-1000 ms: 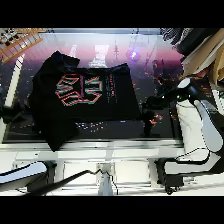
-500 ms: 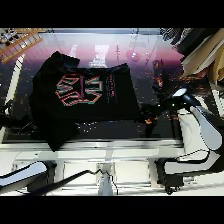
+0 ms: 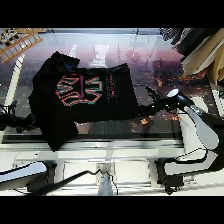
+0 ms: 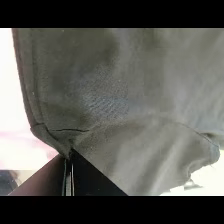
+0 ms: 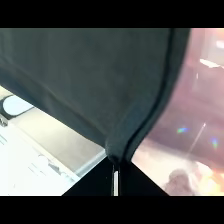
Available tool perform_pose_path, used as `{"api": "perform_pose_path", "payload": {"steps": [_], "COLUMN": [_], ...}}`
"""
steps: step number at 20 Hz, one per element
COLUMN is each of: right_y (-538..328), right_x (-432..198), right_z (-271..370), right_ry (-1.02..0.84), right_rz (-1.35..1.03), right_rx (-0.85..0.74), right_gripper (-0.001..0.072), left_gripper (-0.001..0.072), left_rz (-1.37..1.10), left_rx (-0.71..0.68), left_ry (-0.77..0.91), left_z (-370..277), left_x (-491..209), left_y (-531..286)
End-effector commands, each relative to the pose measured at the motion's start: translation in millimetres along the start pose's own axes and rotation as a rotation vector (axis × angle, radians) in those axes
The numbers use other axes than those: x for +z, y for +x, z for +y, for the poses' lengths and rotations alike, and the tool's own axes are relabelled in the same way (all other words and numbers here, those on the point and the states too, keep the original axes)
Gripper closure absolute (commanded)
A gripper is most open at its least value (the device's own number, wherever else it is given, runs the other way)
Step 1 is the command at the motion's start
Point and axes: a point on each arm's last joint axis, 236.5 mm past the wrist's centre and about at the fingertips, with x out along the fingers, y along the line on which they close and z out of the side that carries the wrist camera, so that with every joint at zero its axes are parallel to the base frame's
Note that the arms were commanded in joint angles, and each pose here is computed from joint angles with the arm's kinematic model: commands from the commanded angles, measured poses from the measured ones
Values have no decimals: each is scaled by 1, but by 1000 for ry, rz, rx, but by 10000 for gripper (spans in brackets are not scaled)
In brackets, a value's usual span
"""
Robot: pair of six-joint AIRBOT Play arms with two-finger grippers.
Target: Fold the clothes and pants, and hang the long-sleeved shirts on hangers.
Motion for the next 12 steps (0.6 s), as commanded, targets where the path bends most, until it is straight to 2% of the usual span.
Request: {"api": "perform_pose_path", "payload": {"steps": [1, 5, 7, 9, 12], "right_y": [-15, -78, -128, -196, -314], "right_x": [14, 39, 48, 53, 26], "right_z": [13, 70, 116, 178, 288], "right_ry": [-37, -212, -330, -479, -711], "right_rz": [-58, -201, -313, -500, -869], "right_rx": [-16, -40, -65, -114, -192], "right_gripper": [701, 702, 702, 702, 702], "left_gripper": [699, 701, 702, 702, 701], "left_rz": [-82, -296, -462, -724, -1148], "left_rx": [-124, -383, -593, -911, -1510], "left_ry": [-15, 133, 255, 391, 642], "left_z": [-29, -107, -168, -240, -298], "left_x": [14, 43, 49, 39, -57], "left_y": [-29, -119, -195, -311, -524]}}
